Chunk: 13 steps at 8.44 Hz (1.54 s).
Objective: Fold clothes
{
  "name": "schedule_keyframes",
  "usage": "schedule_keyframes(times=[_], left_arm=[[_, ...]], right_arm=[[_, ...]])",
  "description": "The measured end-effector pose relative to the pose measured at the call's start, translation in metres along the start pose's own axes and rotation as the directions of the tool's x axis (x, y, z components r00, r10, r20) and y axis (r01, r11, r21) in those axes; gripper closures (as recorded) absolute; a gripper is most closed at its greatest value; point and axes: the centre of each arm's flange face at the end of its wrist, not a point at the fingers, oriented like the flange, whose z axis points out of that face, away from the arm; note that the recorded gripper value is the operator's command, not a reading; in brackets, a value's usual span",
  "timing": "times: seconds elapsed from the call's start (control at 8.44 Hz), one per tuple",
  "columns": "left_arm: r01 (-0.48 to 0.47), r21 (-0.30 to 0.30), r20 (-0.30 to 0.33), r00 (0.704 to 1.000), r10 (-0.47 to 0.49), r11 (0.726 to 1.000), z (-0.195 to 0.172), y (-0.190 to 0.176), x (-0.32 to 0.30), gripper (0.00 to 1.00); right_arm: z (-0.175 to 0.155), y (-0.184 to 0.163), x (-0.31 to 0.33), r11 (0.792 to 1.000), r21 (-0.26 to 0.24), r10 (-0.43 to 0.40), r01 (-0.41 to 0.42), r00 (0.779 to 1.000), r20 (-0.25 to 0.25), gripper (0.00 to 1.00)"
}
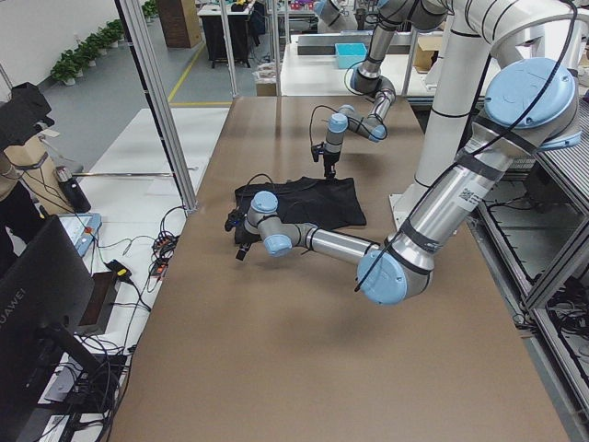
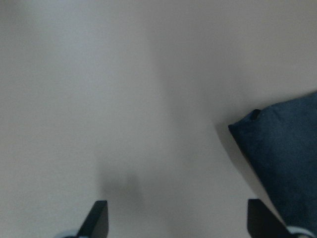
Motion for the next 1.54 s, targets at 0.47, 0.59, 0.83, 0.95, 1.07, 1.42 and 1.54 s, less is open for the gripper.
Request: schedule_keyframes(times=[0.47,0.59,0.83,0.95,1.07,1.42,1.54], left_arm=[[0.000,0.001,0.000,1.000,0.000,1.000,0.000,0.000,0.000,0.00],[0.000,0.000,0.000,1.000,0.000,1.000,0.000,0.000,-0.001,0.00],[0.000,0.001,0.000,1.000,0.000,1.000,0.000,0.000,-0.001,0.00],[0.000,0.001,0.000,1.000,0.000,1.000,0.000,0.000,0.000,0.00],[0.000,0.000,0.000,1.000,0.000,1.000,0.000,0.000,0.000,0.00],[0.001,0.000,0.000,1.000,-0.001,1.000,0.000,0.000,0.000,0.00],[0.001,0.000,0.000,1.000,-0.001,1.000,0.000,0.000,-0.001,0.00]], right_arm=[[0.006,0.006,0.002,1.000,0.000,-0.005,0.005,1.000,0.003,1.00],[0.006,0.006,0.002,1.000,0.000,-0.005,0.005,1.000,0.004,1.00],[-0.003,0.007,0.006,1.000,0.009,-0.001,0.000,1.000,0.013,1.00],[-0.010,0.014,0.013,1.000,0.013,0.012,-0.012,1.000,0.022,1.00],[-0.018,0.027,0.021,0.999,0.017,0.040,-0.040,0.999,0.030,1.00],[-0.018,0.073,0.011,0.993,0.045,0.106,-0.107,0.994,0.025,0.89],[-0.018,0.079,0.009,0.993,0.049,0.110,-0.111,0.994,0.025,0.33]])
